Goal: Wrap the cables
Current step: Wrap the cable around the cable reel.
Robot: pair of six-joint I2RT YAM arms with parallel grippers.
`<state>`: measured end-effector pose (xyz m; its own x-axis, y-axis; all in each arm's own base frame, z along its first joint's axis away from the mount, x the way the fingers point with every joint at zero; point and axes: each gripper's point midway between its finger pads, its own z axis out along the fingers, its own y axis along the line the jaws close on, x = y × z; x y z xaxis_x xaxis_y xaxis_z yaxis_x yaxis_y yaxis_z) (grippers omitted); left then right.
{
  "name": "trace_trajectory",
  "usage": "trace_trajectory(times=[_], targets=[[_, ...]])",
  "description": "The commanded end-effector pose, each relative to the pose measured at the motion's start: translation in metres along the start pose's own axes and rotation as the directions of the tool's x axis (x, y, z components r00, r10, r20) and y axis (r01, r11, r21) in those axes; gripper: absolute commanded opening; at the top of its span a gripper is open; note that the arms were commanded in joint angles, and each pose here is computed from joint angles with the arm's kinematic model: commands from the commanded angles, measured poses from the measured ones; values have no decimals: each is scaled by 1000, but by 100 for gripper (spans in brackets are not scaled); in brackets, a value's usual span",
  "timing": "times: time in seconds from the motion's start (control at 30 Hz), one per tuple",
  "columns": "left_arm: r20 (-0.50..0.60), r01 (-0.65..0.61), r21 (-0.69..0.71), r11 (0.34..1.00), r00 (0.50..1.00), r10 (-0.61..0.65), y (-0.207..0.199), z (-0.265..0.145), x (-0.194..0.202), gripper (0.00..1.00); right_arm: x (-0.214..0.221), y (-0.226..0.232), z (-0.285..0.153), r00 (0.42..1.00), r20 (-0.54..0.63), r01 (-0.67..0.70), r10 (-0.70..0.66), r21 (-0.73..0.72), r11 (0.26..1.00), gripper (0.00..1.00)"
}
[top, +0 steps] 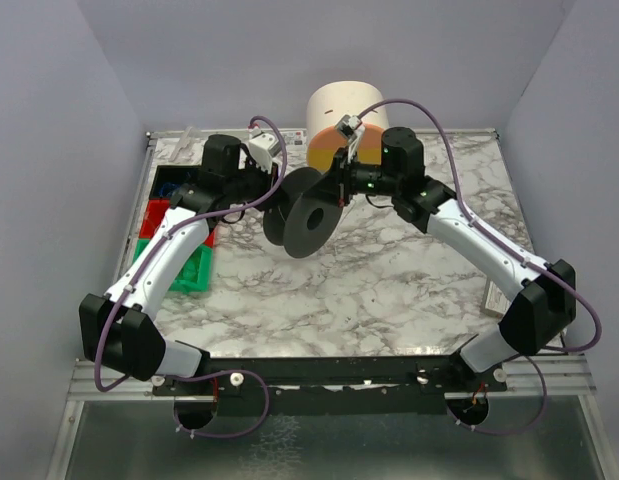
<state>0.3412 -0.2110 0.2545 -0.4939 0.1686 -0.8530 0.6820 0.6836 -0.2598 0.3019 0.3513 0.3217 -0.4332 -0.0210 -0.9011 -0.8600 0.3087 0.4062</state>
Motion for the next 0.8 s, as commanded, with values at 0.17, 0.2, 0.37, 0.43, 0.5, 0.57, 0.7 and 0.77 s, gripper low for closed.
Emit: trace_trajectory(times=[0.17, 0.2, 0.37, 0.43, 0.5, 0.57, 0.7, 0.77], targets=[[148, 35, -146, 989, 989, -13, 23, -11, -34, 0, 43, 33, 30, 992, -103, -91, 73, -178, 980, 0], [153, 47, -161, 986, 988, -22, 28, -12, -34, 0, 46, 35, 32, 991, -111, -94, 74, -189, 977, 0], [205, 130, -196, 972, 975, -89, 47, -19, -39, 0, 72, 50, 40, 986, -158, -89, 52, -242, 966, 0], [233, 174, -195, 965, 964, -127, 55, -24, -42, 0, 85, 53, 40, 984, -175, -90, 45, -260, 962, 1], [266, 213, -188, 959, 951, -159, 61, -30, -45, 0, 95, 54, 40, 982, -185, -90, 38, -282, 955, 0], [289, 233, -179, 956, 941, -175, 64, -36, -47, 0, 106, 53, 39, 981, -192, -88, 30, -302, 949, 1], [316, 246, -166, 955, 931, -185, 65, -45, -53, 0, 124, 50, 39, 978, -206, -60, -10, -329, 943, 0], [330, 250, -160, 955, 925, -187, 65, -51, -57, 0, 131, 48, 39, 977, -212, -39, -35, -335, 941, 1]])
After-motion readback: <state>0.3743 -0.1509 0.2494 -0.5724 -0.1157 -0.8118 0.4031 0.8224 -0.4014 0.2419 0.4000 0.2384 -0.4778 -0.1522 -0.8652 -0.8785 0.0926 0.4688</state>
